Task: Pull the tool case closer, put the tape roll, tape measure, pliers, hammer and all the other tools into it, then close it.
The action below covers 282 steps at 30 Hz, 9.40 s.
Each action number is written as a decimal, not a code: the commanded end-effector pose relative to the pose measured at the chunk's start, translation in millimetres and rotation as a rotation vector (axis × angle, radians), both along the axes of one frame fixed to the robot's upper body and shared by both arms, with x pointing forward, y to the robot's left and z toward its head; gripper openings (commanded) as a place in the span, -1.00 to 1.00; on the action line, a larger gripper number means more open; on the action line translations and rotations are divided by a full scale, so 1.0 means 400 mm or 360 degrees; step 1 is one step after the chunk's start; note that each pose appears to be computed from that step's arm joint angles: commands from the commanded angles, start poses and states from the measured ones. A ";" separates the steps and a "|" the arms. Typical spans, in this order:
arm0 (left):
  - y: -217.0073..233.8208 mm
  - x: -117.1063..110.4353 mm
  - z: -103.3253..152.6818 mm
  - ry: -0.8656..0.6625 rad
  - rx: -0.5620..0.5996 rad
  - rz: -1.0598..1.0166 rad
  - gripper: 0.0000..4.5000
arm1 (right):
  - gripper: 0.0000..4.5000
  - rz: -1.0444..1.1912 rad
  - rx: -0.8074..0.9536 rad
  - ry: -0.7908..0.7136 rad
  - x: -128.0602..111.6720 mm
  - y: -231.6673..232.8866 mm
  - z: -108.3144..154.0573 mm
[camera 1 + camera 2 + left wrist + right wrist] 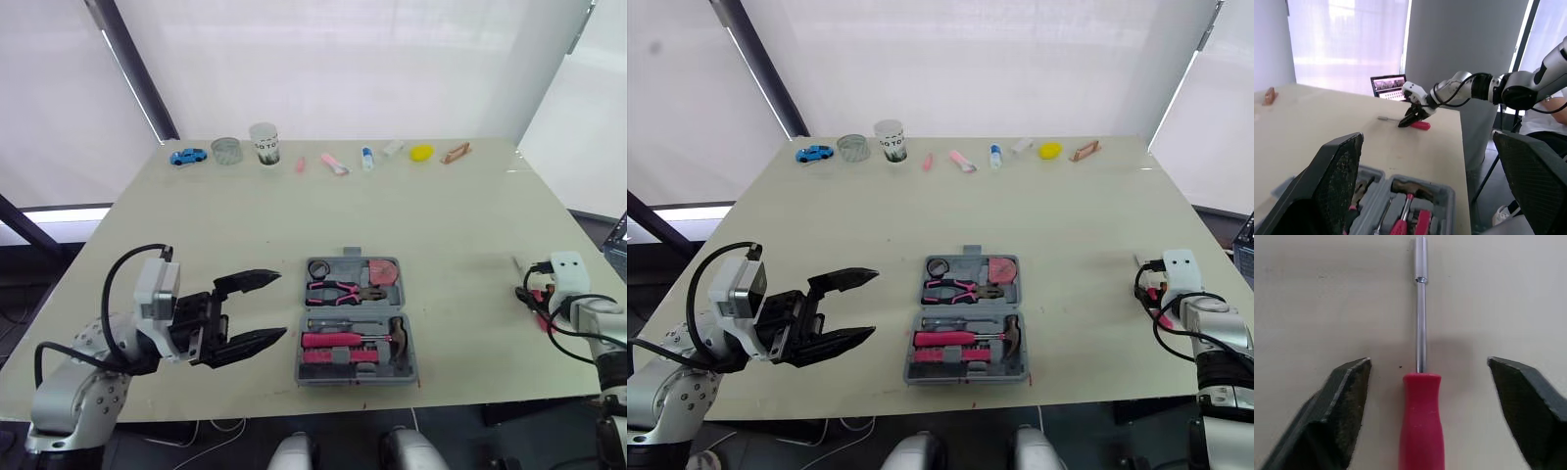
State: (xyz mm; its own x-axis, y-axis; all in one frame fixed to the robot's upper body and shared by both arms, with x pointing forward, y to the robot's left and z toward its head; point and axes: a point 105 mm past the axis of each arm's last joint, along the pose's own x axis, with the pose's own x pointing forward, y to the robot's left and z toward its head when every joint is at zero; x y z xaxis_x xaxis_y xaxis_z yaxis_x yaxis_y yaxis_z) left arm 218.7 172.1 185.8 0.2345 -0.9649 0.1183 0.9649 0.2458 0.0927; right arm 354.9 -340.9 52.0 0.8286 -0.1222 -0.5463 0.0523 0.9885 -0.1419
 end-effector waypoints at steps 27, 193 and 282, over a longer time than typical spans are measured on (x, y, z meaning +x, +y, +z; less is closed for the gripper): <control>0.012 -0.019 -0.008 0.0011 0.0018 0.0096 1.00 | -0.85 0.0175 0.0240 -0.0077 -0.142 0.367 0.019; 0.043 -0.015 -0.045 0.0051 0.0107 -0.0083 1.00 | 0.96 0.0494 0.0213 -0.0091 -0.193 0.383 0.029; 0.197 -0.090 -0.103 0.0268 0.0247 0.0010 1.00 | -0.83 0.2480 -0.0569 0.0283 -0.297 0.866 0.047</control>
State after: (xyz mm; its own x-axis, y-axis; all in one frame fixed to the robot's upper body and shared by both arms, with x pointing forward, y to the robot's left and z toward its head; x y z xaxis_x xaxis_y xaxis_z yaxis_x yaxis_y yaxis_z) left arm 190.2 253.8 137.4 0.3131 -0.9466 -0.0768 0.9465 0.3177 -0.0571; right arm 237.4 -0.6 65.1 0.1870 0.5755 -0.7961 -0.9725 -0.0064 -0.2330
